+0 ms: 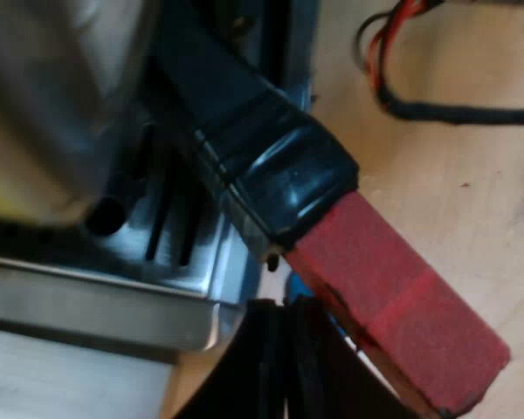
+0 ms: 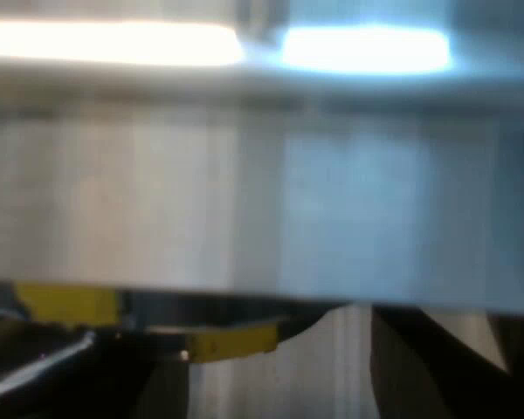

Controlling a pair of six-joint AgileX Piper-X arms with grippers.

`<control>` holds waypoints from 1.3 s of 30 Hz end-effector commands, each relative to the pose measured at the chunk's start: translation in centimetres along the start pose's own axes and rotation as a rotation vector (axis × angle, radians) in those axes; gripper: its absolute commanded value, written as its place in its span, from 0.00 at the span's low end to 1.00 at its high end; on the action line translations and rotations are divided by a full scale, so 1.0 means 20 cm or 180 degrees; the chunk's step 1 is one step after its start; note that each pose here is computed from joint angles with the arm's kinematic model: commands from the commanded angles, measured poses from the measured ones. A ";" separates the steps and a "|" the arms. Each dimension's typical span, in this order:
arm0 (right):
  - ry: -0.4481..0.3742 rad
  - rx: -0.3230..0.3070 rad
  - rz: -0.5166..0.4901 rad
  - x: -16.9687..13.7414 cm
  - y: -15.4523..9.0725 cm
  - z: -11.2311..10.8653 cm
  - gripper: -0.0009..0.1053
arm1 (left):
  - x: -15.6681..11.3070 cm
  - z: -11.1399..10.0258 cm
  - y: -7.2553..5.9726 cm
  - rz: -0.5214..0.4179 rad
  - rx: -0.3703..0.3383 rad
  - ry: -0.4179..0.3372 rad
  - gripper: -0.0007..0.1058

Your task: Put the handle in the coffee machine

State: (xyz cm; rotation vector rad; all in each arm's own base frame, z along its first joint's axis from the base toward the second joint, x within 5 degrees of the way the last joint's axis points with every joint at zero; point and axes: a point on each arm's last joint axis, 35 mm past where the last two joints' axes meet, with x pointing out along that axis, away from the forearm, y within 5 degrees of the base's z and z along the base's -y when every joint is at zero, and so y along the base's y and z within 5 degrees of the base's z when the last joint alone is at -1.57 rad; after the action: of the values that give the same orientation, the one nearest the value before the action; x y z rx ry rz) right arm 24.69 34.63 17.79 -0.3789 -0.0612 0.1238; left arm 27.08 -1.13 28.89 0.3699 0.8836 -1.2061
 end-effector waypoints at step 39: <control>-0.0226 0.0195 0.0106 -0.17 -0.12 0.04 0.48 | 0.12 0.07 -0.09 -0.0329 -0.1089 0.0021 0.01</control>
State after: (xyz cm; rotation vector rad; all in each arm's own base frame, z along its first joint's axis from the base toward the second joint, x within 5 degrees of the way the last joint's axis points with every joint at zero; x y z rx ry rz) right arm 21.83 32.68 18.05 -0.3615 -0.0894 0.1791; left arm 26.59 -3.27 27.99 0.1095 1.1174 -1.0676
